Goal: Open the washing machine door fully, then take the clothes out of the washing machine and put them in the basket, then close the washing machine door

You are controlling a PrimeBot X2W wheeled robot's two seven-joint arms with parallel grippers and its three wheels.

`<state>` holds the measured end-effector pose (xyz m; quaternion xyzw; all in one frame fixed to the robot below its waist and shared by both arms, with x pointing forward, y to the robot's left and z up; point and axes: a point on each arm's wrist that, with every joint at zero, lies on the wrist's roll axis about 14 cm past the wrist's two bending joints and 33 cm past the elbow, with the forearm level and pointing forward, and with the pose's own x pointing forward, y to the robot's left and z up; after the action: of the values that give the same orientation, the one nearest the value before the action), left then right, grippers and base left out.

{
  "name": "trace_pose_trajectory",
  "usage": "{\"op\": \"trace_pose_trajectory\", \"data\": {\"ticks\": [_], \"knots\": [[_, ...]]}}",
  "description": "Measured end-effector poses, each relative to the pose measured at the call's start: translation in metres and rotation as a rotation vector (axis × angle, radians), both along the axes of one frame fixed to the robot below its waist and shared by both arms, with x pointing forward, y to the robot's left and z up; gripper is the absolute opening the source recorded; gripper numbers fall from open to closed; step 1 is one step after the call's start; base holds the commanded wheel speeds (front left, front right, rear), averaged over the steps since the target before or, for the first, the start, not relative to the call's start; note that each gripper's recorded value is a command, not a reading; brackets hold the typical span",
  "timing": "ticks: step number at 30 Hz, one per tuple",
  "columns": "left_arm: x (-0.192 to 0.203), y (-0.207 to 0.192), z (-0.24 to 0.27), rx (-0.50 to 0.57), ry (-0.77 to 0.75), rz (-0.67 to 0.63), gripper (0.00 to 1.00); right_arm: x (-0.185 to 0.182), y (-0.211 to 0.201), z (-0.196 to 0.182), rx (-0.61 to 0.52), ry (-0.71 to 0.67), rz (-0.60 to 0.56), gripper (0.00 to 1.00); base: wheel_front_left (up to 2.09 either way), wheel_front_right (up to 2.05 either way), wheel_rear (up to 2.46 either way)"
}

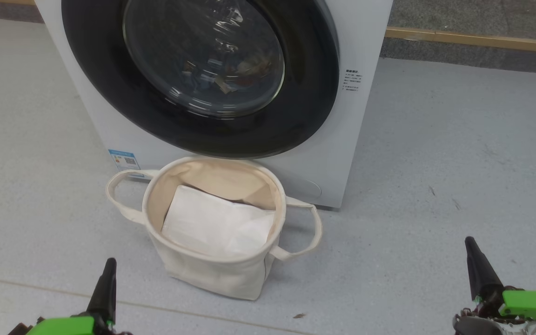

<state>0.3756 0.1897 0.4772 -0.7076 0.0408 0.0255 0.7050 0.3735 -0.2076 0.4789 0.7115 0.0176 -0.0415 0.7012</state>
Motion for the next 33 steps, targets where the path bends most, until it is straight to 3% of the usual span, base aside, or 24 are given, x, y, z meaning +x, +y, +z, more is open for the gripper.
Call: {"op": "trace_pose_trajectory", "data": {"ticks": [33], "knots": [[0.0000, 0.0000, 0.0000, 0.000, 0.000, 0.000, 0.00, 0.0000, 0.0000, 0.0000, 0.000, 0.000, 0.000, 0.00, 0.00, 0.00, 0.00]]}}
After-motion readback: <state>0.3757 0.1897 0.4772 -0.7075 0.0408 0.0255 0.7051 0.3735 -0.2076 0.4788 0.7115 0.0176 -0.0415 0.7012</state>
